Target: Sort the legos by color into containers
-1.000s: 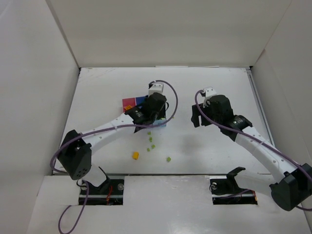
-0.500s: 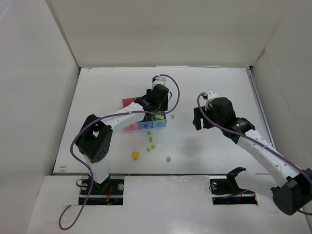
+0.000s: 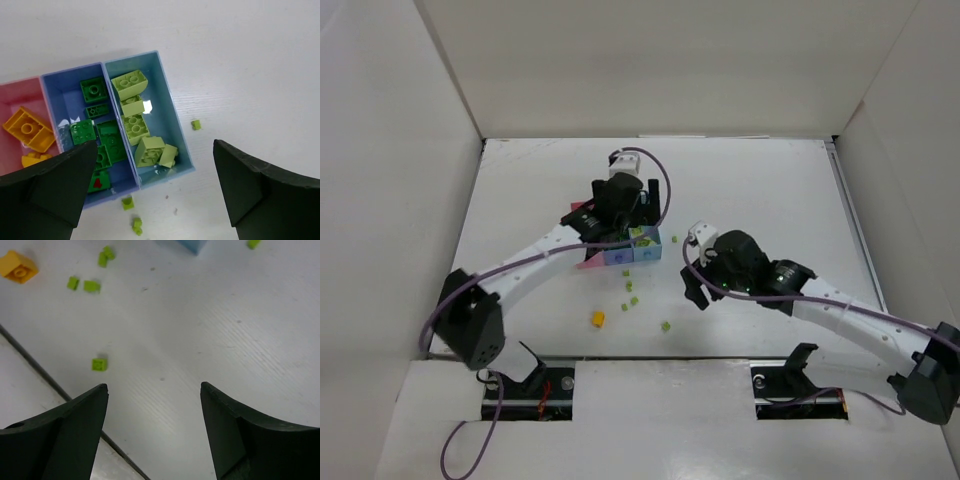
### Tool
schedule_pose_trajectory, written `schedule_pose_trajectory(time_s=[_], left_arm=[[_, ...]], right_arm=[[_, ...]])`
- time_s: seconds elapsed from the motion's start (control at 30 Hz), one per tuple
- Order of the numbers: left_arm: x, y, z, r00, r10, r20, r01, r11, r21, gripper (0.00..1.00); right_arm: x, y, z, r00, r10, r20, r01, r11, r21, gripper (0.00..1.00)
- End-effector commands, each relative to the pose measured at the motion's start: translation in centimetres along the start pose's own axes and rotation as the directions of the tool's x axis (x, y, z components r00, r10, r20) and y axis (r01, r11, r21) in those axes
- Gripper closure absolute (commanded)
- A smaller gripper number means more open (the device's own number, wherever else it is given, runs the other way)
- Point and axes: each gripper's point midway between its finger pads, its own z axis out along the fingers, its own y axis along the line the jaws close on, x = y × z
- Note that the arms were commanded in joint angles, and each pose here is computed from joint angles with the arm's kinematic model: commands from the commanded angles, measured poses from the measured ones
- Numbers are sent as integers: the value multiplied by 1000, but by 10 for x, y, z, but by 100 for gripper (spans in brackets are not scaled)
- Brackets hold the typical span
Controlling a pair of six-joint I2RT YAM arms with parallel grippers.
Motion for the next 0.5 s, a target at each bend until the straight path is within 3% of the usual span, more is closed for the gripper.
schedule_pose_trajectory(time_s=[0.0,0.17,0.2,0.4,0.47], left_arm=[[-16,2,-48,991,-107,79,105,994,40,0],[26,19,-83,975,-221,21,220,975,34,0],[50,31,-84,976,-217,-19,217,976,-7,0],[100,55,-106,946,-313,-87,308,949,-68,0],[108,54,-112,934,-341,-105,336,940,-65,0]], right_arm=[[-3,28,17,999,-43,9,44,997,-63,22],[18,64,39,996,-86,-37,81,990,-120,24],[25,69,46,994,-91,-64,82,989,-126,25],[50,87,70,976,-164,-145,153,984,-87,25],[54,89,74,977,-148,-153,138,988,-70,31]])
